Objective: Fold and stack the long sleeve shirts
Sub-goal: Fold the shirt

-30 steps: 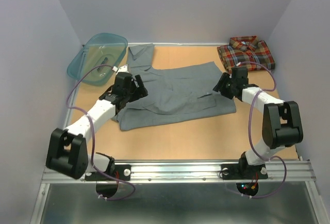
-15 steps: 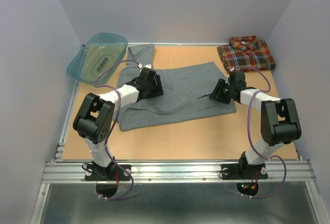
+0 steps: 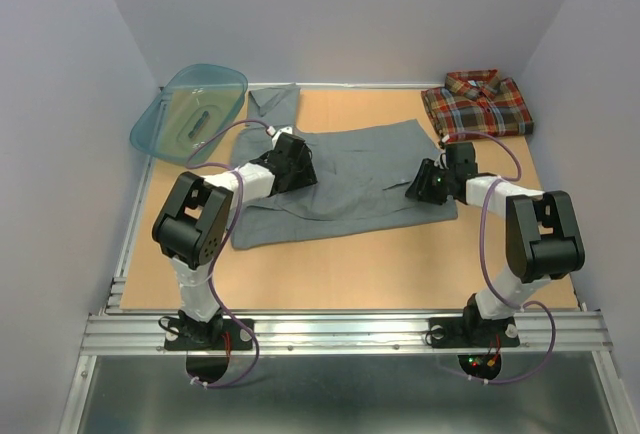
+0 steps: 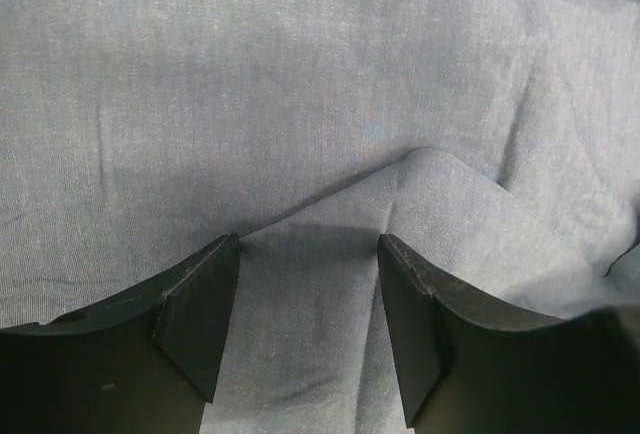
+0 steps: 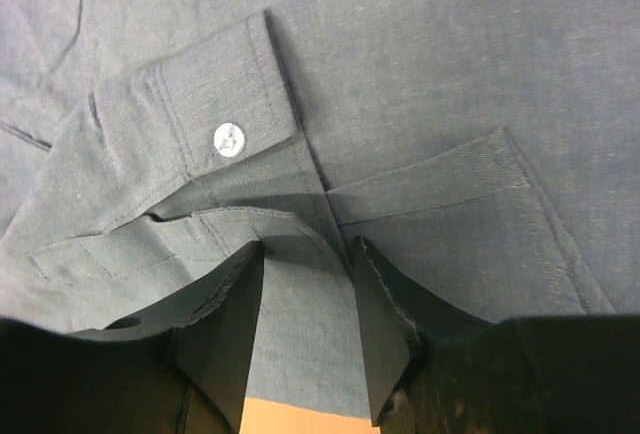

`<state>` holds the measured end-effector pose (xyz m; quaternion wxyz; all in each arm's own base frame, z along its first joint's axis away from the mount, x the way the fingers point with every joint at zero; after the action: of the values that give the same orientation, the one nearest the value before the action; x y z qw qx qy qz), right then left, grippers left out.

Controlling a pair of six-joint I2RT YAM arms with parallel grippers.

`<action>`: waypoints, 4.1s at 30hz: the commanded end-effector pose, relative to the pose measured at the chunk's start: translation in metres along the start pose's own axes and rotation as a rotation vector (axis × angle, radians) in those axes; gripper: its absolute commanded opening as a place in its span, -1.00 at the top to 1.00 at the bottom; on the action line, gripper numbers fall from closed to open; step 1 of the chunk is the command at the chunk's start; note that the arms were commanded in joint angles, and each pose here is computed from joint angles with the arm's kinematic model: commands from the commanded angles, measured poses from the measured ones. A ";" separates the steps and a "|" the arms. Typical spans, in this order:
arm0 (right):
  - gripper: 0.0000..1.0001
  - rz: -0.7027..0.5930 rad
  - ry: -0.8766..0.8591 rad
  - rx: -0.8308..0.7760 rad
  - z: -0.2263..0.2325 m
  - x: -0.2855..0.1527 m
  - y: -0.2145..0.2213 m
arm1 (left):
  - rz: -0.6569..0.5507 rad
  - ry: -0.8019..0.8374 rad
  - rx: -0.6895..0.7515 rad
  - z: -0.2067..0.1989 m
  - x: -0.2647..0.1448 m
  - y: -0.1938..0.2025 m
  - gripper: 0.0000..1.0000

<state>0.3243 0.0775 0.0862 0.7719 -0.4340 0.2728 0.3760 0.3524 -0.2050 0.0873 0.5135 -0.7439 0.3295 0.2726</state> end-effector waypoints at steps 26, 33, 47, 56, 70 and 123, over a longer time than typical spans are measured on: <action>0.99 -0.191 0.227 0.022 -0.022 -0.036 0.005 | 0.000 -0.142 -0.160 0.026 0.005 0.015 -0.36; 0.77 -0.166 0.242 0.046 -0.025 -0.040 0.013 | -0.008 -0.131 -0.170 0.022 -0.002 0.007 -0.39; -0.26 -0.296 -0.121 -0.018 0.076 -0.087 -0.058 | -0.174 0.069 -0.090 -0.017 -0.105 -0.059 -0.71; -0.26 -0.230 -0.521 -0.047 0.192 -0.047 -0.051 | -0.086 -0.069 -0.070 0.030 -0.082 -0.003 -0.33; -0.26 -0.101 -0.664 0.025 0.211 0.044 0.004 | 0.075 -0.211 -0.138 0.078 -0.058 0.060 -0.11; -0.26 0.136 0.286 -0.171 0.007 -0.023 0.030 | 0.070 -0.296 -0.118 0.105 -0.079 0.038 -0.69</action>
<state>0.3136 0.0918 0.0902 0.6840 -0.5331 0.3294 0.3734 0.2780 -0.1029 0.0997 0.5148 -0.7185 0.2478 0.3966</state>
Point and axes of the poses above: each gripper's point midway between its finger pads, its own x axis out along the fingers, its own z axis along the line the jaws close on, y = z × x, the point moved 7 cm from there along -x, back along the fingers, and after that the axes turned 1 degree about x, right-handed, at the moved point
